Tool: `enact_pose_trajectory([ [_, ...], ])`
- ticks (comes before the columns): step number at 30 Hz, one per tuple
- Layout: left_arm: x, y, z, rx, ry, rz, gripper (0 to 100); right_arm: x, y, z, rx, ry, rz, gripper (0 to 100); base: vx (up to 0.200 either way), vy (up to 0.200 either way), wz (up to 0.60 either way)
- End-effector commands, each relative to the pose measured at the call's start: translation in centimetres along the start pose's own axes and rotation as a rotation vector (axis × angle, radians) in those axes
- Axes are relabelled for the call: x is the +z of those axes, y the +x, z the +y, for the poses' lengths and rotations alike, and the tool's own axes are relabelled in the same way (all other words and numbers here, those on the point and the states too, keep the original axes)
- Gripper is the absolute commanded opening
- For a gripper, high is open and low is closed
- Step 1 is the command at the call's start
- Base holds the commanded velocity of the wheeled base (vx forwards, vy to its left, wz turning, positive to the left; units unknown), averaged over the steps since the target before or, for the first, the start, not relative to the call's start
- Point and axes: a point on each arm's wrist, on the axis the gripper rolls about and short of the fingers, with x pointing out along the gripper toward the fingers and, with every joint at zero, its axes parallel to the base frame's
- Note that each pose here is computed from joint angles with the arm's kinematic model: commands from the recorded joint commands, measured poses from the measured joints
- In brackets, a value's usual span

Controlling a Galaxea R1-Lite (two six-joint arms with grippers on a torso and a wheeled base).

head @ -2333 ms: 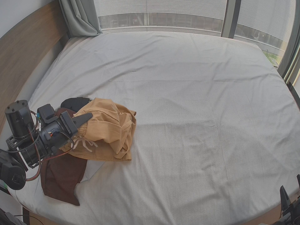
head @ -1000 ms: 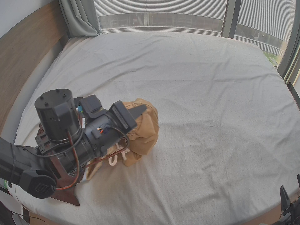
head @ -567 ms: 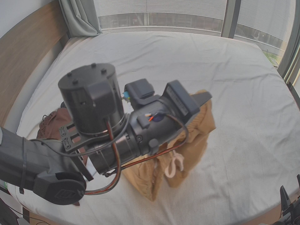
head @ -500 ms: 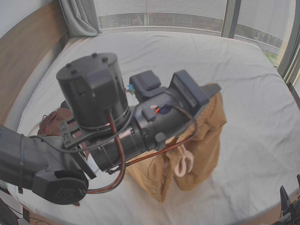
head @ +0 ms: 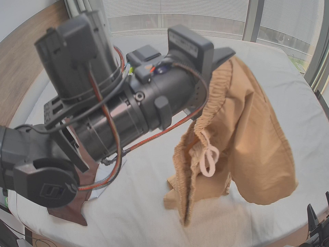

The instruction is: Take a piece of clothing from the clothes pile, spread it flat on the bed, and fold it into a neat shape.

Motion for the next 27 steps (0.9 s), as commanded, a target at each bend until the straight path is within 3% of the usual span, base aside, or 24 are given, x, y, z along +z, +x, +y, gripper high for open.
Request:
enact_pose_trajectory([
  [1, 0.7, -2.5, 5.7, 0.22, 0.101, -0.022, 0, -0.5, 0.0, 0.0, -0.001, 0.0, 0.0, 100, 0.0, 0.0, 0.0],
  [2, 0.6, -2.6, 5.9, 0.224, 0.105, -0.02, 0, -0.5, 0.0, 0.0, 0.0, 0.0, 0.0, 100, 0.0, 0.0, 0.0],
  [4, 0.8, -3.9, 8.9, 0.298, 0.172, -0.02, 0, -0.5, 0.0, 0.0, 0.0, 0.0, 0.0, 100, 0.0, 0.0, 0.0],
  [12, 2.5, -6.7, 13.8, 0.344, 0.224, -0.116, 0, -0.5, 0.0, 0.0, -0.001, 0.0, 0.0, 100, 0.0, 0.0, 0.0],
  [18, 3.8, -9.4, 16.1, 0.387, 0.236, -0.188, 0, -0.5, 0.0, 0.0, 0.0, -0.001, 0.001, 100, 0.0, 0.0, 0.0],
  [27, 5.5, -11.5, 17.9, 0.433, 0.315, -0.285, 0, -0.5, 0.0, 0.0, 0.0, -0.001, 0.0, 100, 0.0, 0.0, 0.0],
])
